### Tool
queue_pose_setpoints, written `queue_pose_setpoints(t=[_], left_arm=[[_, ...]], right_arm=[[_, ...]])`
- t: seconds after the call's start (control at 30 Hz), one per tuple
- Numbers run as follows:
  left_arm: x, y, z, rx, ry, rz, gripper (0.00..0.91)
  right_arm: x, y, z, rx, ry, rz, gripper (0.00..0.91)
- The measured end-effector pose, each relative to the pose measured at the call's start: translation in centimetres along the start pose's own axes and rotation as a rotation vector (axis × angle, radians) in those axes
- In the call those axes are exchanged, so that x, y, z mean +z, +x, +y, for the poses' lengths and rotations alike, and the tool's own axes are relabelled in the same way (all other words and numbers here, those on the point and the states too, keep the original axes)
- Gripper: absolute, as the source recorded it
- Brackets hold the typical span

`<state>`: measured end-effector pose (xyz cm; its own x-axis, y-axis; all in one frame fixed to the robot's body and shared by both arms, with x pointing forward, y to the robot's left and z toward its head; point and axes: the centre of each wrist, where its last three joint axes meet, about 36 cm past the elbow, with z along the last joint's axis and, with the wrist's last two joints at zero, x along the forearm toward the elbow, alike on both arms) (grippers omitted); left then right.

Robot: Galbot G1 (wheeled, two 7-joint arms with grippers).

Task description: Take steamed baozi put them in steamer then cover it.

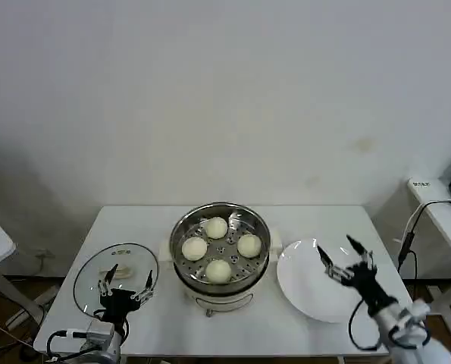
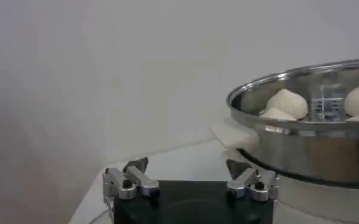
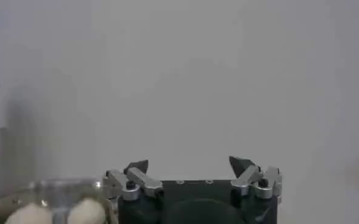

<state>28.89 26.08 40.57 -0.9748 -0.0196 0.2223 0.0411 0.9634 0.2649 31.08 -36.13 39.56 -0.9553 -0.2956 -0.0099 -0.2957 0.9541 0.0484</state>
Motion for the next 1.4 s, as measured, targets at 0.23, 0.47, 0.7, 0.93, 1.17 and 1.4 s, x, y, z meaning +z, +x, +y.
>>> queue_pose_setpoints(t=[0.23,0.47,0.7,0.93,1.17,1.4], left_arm=[[1.0,-0.3,0.6,-0.033,-0.092,0.002,0.907],[2.2,-1.4,2.2,-0.104,-0.354,-0.022,0.907],[5.1,-3.5,4.2,-0.141,-0.713,-0.064,0.907],[8.6,-5.0,5.3,-0.111,-0.984,-0.056,0.907],[11.1,-6.1,6.1,-0.090,-1.151,-0.033,0.907],[12.5,-7.1,6.8,-0.083,-1.248,-0.007,0.907]], right_arm=[[2.0,2.0,1.4,0.059,-0.025,0.043,0.907],[2.7,2.5,2.3,0.097,-0.027,0.057,0.907],[2.4,2.4,1.8,0.125,-0.015,0.052,0.907],[2.2,2.4,1.4,0.141,0.002,0.043,0.907],[2.3,2.3,1.3,0.156,0.000,0.034,0.907],[2.5,2.4,1.1,0.168,0.003,0.032,0.907]])
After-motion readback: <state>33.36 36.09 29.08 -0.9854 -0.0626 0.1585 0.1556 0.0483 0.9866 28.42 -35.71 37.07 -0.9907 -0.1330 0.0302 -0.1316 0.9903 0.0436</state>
